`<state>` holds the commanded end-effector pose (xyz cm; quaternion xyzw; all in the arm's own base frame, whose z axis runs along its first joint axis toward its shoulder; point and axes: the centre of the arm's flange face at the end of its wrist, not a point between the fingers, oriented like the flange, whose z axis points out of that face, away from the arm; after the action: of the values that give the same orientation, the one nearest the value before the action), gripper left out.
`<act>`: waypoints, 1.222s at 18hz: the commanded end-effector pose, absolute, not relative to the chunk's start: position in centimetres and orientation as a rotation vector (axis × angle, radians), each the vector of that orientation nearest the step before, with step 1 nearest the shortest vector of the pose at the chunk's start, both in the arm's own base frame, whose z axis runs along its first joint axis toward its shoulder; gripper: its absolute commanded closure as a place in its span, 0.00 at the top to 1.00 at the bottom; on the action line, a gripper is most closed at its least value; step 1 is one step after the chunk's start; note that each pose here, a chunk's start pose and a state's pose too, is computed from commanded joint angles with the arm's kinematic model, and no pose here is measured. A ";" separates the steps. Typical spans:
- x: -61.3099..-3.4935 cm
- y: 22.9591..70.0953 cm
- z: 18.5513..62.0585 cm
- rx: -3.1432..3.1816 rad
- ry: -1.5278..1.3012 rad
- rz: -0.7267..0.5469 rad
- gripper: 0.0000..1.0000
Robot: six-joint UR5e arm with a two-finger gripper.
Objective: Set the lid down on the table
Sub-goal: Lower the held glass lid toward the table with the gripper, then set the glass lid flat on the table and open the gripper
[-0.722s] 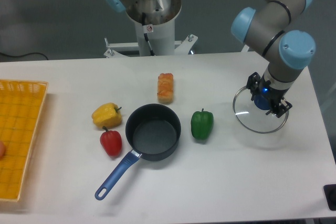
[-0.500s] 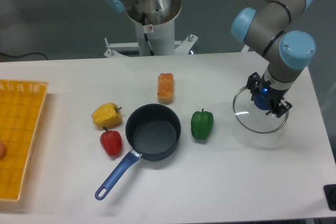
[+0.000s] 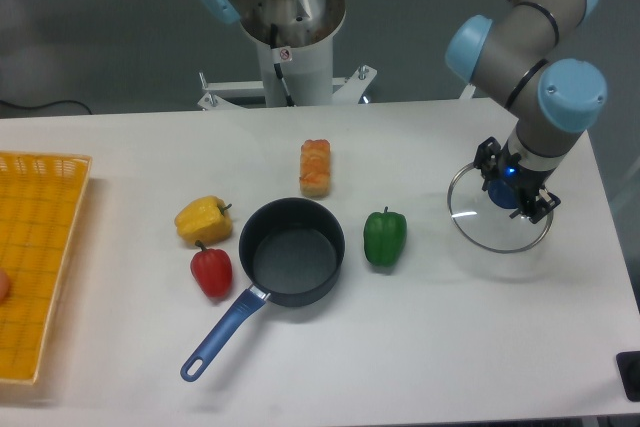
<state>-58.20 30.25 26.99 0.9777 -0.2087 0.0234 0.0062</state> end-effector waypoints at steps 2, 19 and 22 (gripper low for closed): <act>-58.5 30.3 26.4 3.060 -0.648 0.076 0.67; -60.3 31.1 22.3 3.064 -0.649 0.013 0.67; -60.5 31.4 21.2 3.063 -0.644 0.020 0.67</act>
<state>-60.47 31.41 21.20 0.9786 -0.2056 0.0065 0.0059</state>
